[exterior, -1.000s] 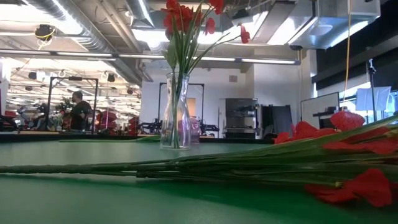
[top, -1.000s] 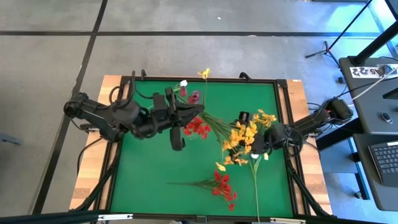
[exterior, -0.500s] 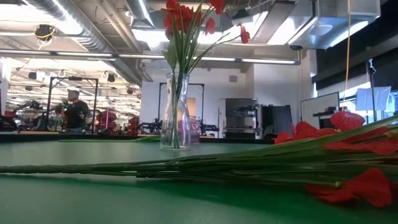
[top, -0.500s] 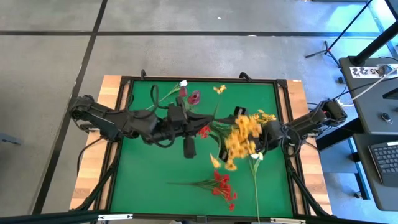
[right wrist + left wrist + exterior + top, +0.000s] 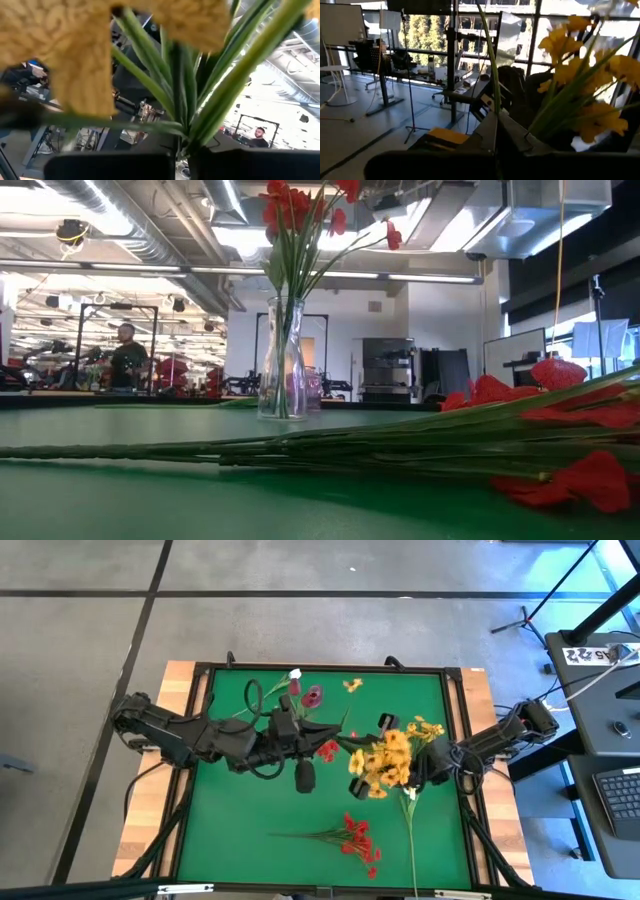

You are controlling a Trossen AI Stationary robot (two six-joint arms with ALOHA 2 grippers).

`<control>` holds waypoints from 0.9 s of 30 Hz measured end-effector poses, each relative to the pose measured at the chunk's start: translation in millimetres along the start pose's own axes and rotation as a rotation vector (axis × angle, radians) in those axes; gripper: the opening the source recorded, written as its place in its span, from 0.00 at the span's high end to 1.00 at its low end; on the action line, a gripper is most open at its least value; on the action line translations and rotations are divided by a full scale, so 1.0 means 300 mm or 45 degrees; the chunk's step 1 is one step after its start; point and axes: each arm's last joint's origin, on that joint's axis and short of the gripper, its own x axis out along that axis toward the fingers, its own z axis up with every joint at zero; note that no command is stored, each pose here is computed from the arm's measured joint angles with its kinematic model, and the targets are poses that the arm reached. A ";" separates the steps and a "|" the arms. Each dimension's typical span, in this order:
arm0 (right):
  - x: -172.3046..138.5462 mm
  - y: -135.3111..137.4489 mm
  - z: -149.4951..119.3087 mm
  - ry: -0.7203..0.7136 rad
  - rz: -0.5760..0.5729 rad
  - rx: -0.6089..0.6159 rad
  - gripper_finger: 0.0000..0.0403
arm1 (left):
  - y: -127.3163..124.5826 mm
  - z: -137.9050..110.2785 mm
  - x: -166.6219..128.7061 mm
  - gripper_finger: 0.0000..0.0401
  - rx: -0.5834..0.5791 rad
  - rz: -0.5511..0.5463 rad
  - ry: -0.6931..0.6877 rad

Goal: Sort flowers into vase by color
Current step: Put the left yellow flowers into the pink transparent vase

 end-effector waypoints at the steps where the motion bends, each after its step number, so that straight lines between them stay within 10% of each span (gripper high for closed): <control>1: 0.000 0.001 -0.002 0.008 -0.005 -0.001 0.95 | -0.002 -0.008 -0.002 1.00 0.046 -0.002 0.027; 13: -0.003 -0.050 0.019 0.081 -0.130 -0.025 0.98 | -0.052 -0.018 -0.095 0.75 0.457 0.216 0.103; 27: 0.045 -0.357 -0.090 0.379 -0.263 -0.056 0.98 | 0.218 0.094 -0.221 0.70 0.251 0.324 0.215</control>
